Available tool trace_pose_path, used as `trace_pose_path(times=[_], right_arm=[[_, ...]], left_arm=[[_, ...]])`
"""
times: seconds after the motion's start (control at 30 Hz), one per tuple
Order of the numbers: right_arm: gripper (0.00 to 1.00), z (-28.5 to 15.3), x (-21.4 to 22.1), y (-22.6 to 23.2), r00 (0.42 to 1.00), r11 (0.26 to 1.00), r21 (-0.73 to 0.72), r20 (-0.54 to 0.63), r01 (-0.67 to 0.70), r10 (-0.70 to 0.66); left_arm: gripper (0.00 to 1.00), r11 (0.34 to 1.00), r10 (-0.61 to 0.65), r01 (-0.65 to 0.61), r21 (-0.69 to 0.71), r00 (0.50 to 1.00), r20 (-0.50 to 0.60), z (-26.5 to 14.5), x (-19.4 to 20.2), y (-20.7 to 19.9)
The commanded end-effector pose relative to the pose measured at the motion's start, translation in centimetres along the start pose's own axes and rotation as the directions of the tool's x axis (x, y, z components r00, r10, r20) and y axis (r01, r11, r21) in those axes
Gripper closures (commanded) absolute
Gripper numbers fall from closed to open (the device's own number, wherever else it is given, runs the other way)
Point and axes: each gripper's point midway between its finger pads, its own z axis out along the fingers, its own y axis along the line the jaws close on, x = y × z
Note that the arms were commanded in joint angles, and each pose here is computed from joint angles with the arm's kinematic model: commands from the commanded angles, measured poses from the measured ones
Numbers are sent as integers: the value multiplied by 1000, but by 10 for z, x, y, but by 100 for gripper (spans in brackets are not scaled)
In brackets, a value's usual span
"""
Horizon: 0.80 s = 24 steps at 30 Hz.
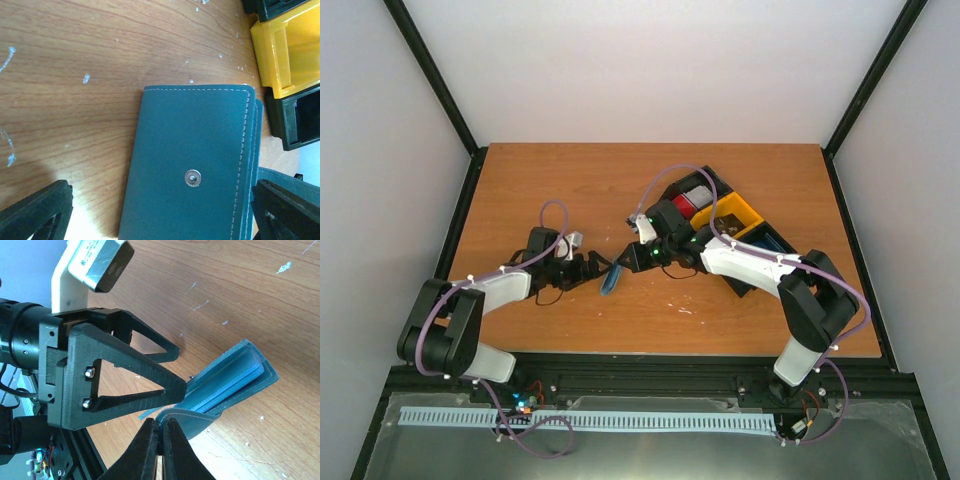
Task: Put the credit cards into the card holder
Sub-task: Open the card holder at the center of the board.
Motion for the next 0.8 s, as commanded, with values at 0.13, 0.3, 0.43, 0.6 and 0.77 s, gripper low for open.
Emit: trace_pose_path(times=[0.13, 0.3, 0.43, 0.6, 0.77], right_arm=[[96, -6, -9, 1, 999, 1000, 14, 37, 22, -23], [96, -10, -5, -23, 999, 990, 141, 43, 9, -16], [92, -15, 5, -61, 999, 945, 327, 43, -14, 1], [69, -30, 8, -97, 999, 850, 527, 43, -26, 4], [63, -40, 2, -97, 999, 811, 585, 47, -10, -22]], left_arm=[[13, 998, 33, -34, -51, 999, -23, 5, -5, 5], [26, 987, 7, -4, -160, 1000, 22, -1, -12, 20], [32, 981, -1, 8, -194, 999, 37, -4, -13, 26], [49, 983, -31, 27, -181, 999, -18, 9, 0, 36], [59, 981, -55, 50, -186, 998, -24, 10, 3, 39]])
